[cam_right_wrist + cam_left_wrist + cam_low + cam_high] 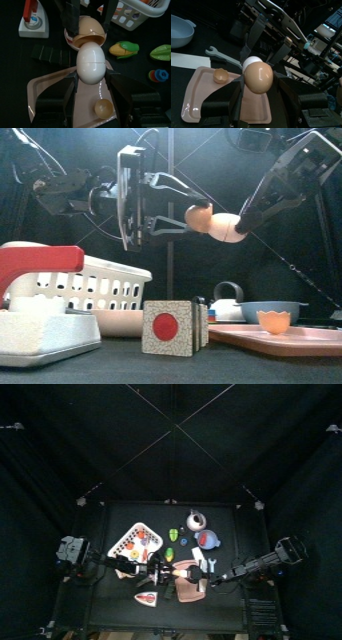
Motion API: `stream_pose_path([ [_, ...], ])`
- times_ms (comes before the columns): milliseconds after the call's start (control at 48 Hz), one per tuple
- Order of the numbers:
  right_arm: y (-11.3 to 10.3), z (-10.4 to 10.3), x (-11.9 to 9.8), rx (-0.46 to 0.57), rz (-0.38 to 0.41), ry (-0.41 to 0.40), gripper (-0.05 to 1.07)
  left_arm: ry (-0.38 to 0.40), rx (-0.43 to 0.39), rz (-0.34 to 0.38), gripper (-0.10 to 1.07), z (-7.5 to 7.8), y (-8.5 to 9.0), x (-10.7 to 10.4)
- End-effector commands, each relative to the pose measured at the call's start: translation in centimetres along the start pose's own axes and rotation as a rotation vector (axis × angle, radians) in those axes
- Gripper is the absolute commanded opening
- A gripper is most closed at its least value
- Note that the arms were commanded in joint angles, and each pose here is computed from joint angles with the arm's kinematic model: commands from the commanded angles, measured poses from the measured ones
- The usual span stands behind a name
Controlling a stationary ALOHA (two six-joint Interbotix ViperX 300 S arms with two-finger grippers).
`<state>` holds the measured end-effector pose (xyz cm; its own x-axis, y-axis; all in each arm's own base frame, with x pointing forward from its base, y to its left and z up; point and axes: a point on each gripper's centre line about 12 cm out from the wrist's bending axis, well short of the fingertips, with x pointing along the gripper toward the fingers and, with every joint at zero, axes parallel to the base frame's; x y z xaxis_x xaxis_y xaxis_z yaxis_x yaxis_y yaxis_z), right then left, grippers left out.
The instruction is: Drop eggshell on plate
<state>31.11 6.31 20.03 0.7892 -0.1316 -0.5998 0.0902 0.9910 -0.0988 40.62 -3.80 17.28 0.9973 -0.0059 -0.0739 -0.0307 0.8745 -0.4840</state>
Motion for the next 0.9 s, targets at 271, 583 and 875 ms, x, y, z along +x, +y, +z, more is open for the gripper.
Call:
stream_pose_path([
  [271,-0.1,-0.7,-2.3,0.049,-0.012,-0.002,0.70,-0.012,-0.001,0.010,0.56,0.3,0.5,0.0],
  [583,-0.7,-2.9,-3.7,0.126,-0.032,0.055,0.70,0.018,0.000,0.057,0.56,-1.1,2.3,1.7],
  [875,-0.5,-3.0,-3.5,0.131,-0.030,0.066,0.70,0.060,-0.012,0.114,0.58,-2.5,4.1,2.5],
])
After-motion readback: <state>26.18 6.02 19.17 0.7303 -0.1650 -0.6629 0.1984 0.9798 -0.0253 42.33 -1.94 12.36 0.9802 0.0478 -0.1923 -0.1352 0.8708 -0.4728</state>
